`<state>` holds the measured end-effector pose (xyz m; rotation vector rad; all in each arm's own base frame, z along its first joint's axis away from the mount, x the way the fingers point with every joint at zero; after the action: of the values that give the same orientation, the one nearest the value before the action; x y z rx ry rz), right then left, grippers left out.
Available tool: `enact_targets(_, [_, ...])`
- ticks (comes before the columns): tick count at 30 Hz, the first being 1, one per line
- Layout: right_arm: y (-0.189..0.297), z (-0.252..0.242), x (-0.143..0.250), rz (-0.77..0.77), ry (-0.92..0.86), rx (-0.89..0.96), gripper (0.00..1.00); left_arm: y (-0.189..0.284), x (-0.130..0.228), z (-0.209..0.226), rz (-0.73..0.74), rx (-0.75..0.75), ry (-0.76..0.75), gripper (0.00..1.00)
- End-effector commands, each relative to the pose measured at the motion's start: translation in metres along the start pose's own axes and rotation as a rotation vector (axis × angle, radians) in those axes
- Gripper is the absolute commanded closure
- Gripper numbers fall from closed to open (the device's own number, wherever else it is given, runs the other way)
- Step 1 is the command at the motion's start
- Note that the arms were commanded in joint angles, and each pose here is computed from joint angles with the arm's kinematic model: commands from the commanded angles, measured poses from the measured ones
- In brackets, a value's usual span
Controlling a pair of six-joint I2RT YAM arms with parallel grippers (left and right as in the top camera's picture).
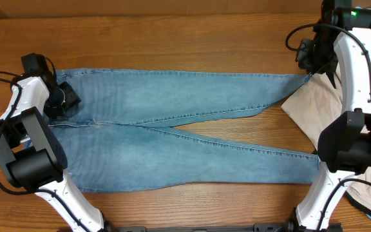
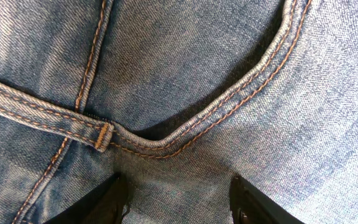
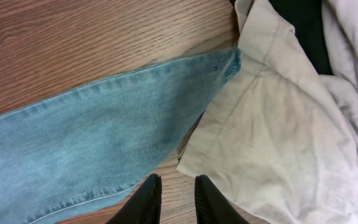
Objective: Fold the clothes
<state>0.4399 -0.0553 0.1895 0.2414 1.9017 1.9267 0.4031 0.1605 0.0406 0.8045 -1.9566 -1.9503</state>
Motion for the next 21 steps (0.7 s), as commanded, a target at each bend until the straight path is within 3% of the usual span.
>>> enact_targets(1, [-0.003, -0.005, -0.002, -0.001, -0.013, 0.023, 0.77, -0.036, 0.037, 0.012, 0.156, -0.036, -0.001, 0.43])
enact_targets(7, [-0.025, -0.010, 0.010, 0.067, -0.015, 0.044, 0.76, -0.036, 0.037, 0.012, 0.155, -0.036, -0.001, 0.43])
enact_targets(12, [-0.073, -0.012, 0.021, 0.090, -0.019, 0.040, 0.76, -0.036, 0.036, 0.011, 0.152, -0.035, -0.001, 0.43])
enact_targets(21, [-0.129, -0.012, 0.032, 0.052, -0.064, 0.000, 0.77, -0.036, 0.036, 0.011, 0.151, -0.035, -0.001, 0.43])
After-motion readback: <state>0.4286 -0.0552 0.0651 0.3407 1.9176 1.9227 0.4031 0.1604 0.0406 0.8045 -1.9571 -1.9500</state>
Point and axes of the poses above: each gripper's point midway between its finger pads, its own y axis back along the fingers, its own z axis along the line the jaws close on, x = y × z, the point moved 4 cm from there along y, back along the fingers, and after that the axes turned 4 degrees about -y, right-handed, at the moved point
